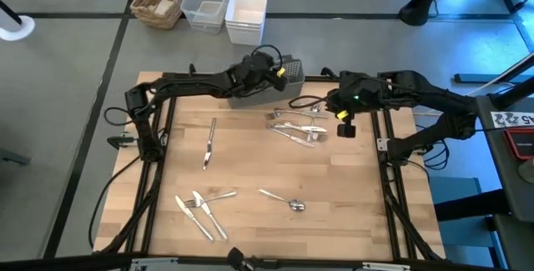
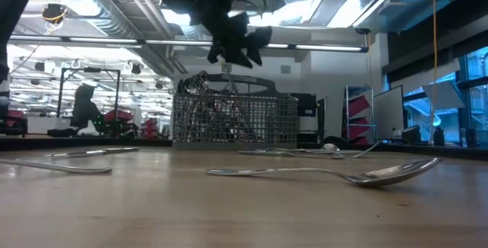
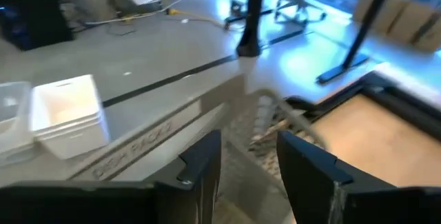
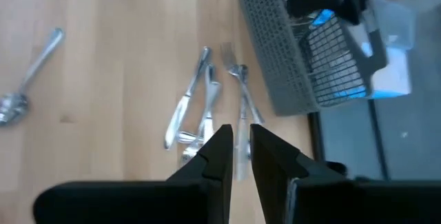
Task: Sort silverware
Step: Put the silver knife into the silverware rack
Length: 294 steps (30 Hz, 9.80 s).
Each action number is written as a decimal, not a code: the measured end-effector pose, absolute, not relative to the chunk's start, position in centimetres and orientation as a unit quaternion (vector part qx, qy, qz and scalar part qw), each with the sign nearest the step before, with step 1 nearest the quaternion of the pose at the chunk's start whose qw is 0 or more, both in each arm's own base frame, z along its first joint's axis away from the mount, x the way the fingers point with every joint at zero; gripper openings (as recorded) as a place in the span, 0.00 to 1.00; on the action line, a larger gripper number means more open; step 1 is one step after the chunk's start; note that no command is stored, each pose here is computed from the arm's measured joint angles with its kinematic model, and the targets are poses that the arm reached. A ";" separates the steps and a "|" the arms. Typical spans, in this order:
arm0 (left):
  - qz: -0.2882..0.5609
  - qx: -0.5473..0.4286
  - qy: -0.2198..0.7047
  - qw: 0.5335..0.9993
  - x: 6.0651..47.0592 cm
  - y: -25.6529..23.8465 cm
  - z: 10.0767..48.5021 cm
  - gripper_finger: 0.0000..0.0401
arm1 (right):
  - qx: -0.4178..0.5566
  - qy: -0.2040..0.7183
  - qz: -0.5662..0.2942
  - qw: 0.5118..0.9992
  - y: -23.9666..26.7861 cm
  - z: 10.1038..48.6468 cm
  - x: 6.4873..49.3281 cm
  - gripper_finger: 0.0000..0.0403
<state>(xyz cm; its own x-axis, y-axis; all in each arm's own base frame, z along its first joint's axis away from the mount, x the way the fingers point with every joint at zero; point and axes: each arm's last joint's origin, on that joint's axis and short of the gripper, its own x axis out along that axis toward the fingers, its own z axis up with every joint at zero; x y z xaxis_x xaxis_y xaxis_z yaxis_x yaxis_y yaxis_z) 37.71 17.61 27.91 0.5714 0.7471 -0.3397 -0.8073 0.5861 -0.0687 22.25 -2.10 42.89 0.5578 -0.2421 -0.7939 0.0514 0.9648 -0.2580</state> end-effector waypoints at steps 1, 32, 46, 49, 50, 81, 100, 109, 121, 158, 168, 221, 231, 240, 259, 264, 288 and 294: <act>0.433 -0.112 0.135 0.884 37.5 17.3 28.5 0.33 | -0.095 0.462 -0.079 0.878 -2.1 42.7 22.4 0.13; 0.514 -0.412 0.464 0.593 24.5 1.7 23.4 0.31 | -0.051 0.478 -0.007 0.877 -1.9 32.1 27.1 0.13; 0.605 -0.420 0.447 0.508 20.6 3.5 16.3 0.31 | -0.046 0.477 -0.010 0.878 -1.9 32.1 27.2 0.13; 0.623 -0.419 0.419 0.510 20.3 3.9 15.5 0.31 | -0.037 0.476 -0.015 0.878 -1.9 32.1 27.2 0.13; 0.627 -0.420 0.407 0.515 20.3 4.0 15.3 0.31 | -0.035 0.475 -0.016 0.879 -1.9 32.1 27.2 0.13; 0.520 -0.439 0.376 0.629 22.3 5.6 14.0 0.31 | -0.034 0.459 -0.018 0.888 -1.9 32.3 27.5 0.13; 0.343 -0.491 0.446 0.665 24.0 1.5 14.3 0.31 | -0.034 0.459 -0.018 0.888 -1.9 32.3 27.5 0.13; 0.316 -0.497 0.431 0.683 24.7 0.3 14.5 0.31 | -0.035 0.454 -0.018 0.890 -1.9 32.4 27.6 0.13; 0.230 -0.517 0.331 0.755 26.4 0.3 17.0 0.31 | -0.036 0.321 -0.009 0.946 -2.1 32.2 32.5 0.13; 0.201 -0.187 0.521 0.808 20.6 -2.9 14.9 0.31 | -0.019 0.356 0.034 0.934 -2.4 21.1 40.6 0.13; 0.178 -0.125 0.561 0.799 21.2 -2.9 13.2 0.31 | -0.018 0.356 0.034 0.934 -2.4 21.1 40.6 0.13; 0.081 -0.252 0.453 0.851 25.3 -2.4 14.1 0.08 | -0.145 0.371 0.161 0.903 0.2 19.2 40.7 0.47; 0.031 -0.292 0.406 0.865 26.3 -2.1 15.0 0.08 | -0.225 0.381 0.118 0.889 1.5 19.2 40.7 0.47; 0.028 -0.313 0.395 0.863 26.5 -2.0 15.2 0.09 | -0.210 0.371 0.156 0.891 2.0 19.2 40.7 0.47; 0.036 -0.335 0.382 0.861 26.6 -1.9 15.4 0.09 | -0.234 0.372 0.143 0.887 2.5 19.2 40.7 0.47; 0.023 -0.342 0.347 0.873 27.2 -2.0 16.0 0.09 | -0.235 0.374 0.143 0.886 2.5 19.2 40.7 0.47; 0.028 -0.385 0.323 0.864 27.5 -2.0 16.4 0.11 | -0.233 0.391 0.139 0.880 2.5 19.0 40.4 0.04; 0.030 -0.376 0.317 0.870 27.5 -1.9 16.5 0.13 | -0.229 0.409 0.139 0.872 2.5 18.8 40.2 0.03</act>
<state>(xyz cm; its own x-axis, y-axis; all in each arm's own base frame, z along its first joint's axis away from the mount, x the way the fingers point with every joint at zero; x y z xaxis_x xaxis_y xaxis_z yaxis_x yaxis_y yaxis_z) 27.52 -1.94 16.49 0.7976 -0.1863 -0.5737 -0.2901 0.7154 -0.6356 40.17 2.45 18.78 0.6263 0.0555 -0.7776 -0.4305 0.8562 -0.2856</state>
